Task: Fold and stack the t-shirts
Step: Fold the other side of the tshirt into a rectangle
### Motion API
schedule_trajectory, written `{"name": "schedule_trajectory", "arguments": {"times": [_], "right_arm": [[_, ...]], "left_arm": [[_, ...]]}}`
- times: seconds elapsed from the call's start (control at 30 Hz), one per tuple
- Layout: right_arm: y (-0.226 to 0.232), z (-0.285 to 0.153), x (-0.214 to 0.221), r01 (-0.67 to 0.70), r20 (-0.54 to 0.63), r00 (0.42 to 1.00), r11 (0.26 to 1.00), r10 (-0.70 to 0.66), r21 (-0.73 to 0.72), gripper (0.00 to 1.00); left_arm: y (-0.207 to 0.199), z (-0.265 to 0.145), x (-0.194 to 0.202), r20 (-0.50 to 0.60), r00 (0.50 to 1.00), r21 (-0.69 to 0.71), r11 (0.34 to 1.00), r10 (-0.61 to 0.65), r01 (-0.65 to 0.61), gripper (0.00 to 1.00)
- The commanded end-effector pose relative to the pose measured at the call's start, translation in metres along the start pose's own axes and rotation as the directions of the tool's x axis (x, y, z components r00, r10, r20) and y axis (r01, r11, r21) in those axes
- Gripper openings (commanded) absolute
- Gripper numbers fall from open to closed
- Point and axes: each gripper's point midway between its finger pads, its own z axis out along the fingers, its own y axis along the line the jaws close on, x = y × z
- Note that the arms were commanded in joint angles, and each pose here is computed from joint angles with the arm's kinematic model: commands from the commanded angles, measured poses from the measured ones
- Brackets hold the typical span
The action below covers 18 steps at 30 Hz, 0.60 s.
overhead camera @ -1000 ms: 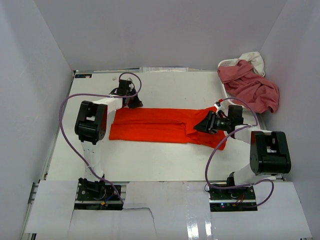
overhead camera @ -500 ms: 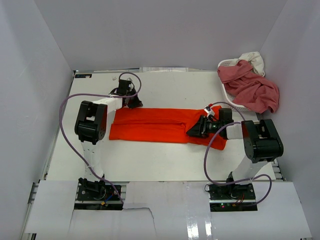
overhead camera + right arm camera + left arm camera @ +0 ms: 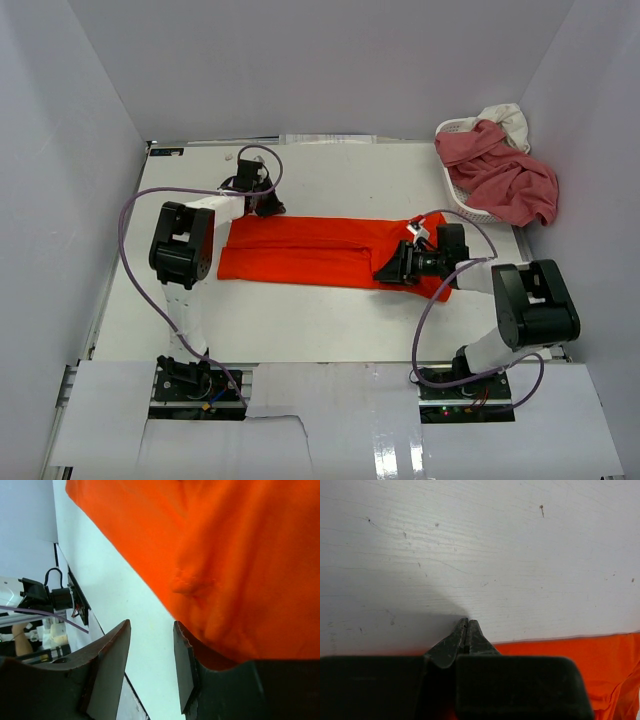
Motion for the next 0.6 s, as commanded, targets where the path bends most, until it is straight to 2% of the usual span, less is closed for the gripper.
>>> {"name": "schedule_trajectory", "arguments": {"times": [0.0, 0.2, 0.23, 0.3, 0.37, 0.47, 0.57], "right_arm": [[0.026, -0.014, -0.023, 0.131, 0.057, 0.990, 0.991, -0.132, 0.022, 0.46], [0.051, -0.050, -0.045, 0.237, 0.121, 0.957, 0.949, -0.265, 0.208, 0.47], [0.051, -0.060, -0.051, 0.235, 0.134, 0.950, 0.930, -0.281, 0.283, 0.47], [0.044, -0.070, -0.054, 0.239, 0.135, 0.942, 0.900, -0.306, 0.365, 0.39], [0.029, -0.081, -0.055, 0.205, 0.127, 0.947, 0.858, -0.295, 0.472, 0.08], [0.010, -0.084, -0.050, 0.170, 0.106, 0.958, 0.824, -0.267, 0.540, 0.08], [-0.004, -0.083, -0.044, 0.146, 0.098, 0.965, 0.806, -0.245, 0.574, 0.08]], "left_arm": [[-0.012, -0.018, -0.008, 0.038, 0.999, 0.012, 0.999, 0.032, -0.032, 0.02], [-0.012, -0.045, -0.012, 0.125, 0.992, 0.003, 1.000, 0.030, -0.031, 0.04], [-0.009, -0.049, -0.014, 0.149, 0.988, -0.018, 0.999, 0.032, -0.030, 0.04], [-0.004, -0.057, -0.013, 0.169, 0.985, -0.032, 0.999, 0.034, -0.029, 0.04], [-0.006, -0.071, -0.018, 0.206, 0.978, -0.036, 0.999, 0.042, -0.035, 0.05], [-0.005, -0.082, -0.025, 0.244, 0.968, -0.063, 0.997, 0.061, -0.047, 0.05], [0.004, -0.079, -0.023, 0.234, 0.969, -0.115, 0.992, 0.073, -0.047, 0.05]]}}
